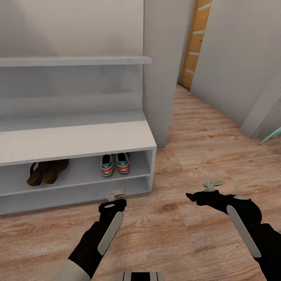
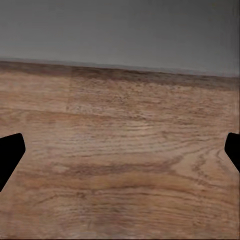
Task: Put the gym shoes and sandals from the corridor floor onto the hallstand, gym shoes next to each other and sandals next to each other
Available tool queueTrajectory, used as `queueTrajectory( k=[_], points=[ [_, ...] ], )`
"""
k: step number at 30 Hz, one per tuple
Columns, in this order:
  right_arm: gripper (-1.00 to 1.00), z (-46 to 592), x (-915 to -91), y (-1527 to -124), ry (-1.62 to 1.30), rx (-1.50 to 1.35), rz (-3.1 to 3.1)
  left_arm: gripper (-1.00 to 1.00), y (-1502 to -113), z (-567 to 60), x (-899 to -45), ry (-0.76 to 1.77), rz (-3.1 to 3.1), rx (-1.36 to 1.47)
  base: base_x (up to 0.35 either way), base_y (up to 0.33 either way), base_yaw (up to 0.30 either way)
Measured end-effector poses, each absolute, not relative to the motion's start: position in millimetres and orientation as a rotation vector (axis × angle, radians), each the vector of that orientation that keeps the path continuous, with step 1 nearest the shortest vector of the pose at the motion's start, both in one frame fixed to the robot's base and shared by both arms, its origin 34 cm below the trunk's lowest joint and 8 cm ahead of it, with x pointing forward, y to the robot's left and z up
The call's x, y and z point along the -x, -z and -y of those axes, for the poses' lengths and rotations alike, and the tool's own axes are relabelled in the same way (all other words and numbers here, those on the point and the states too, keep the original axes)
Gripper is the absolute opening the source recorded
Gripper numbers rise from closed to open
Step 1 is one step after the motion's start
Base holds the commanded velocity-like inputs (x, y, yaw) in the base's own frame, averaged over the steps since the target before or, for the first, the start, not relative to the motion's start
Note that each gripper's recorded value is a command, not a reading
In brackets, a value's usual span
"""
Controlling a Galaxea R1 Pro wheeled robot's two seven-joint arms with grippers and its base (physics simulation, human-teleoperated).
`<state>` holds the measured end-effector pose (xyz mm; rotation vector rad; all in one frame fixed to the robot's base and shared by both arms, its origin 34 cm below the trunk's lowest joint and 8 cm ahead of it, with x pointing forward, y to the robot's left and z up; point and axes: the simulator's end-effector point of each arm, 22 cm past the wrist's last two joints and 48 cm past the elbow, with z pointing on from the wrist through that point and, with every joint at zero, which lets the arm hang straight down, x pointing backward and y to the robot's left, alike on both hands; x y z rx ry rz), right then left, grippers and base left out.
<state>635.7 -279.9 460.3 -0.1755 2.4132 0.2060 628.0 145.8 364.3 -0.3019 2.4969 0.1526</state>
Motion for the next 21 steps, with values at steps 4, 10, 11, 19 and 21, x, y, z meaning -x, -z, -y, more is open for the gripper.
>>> queueTrajectory(
  k=[4,10,11,19,21],
  points=[
    [1.00,274,-642,-465,-0.210,0.183,-2.330,1.00,-357,-157,-568,-0.118,-2.503,0.356,-0.014,-0.005,0.000],
    [1.00,265,-645,-467,-0.188,0.203,-2.277,1.00,-341,-185,-526,-0.159,-2.531,0.369,-0.004,-0.001,0.000],
    [1.00,264,-645,-465,-0.162,0.214,-2.275,1.00,-338,-189,-522,-0.168,-2.532,0.373,-0.036,-0.005,0.000],
    [1.00,256,-641,-446,-0.055,0.178,-2.323,1.00,-326,-209,-506,-0.142,-2.541,0.507,-0.189,-0.039,0.000],
    [1.00,257,-638,-442,-0.047,0.175,-2.345,1.00,-324,-212,-503,-0.093,-2.547,0.553,-0.144,-0.024,0.000]
  ],
)
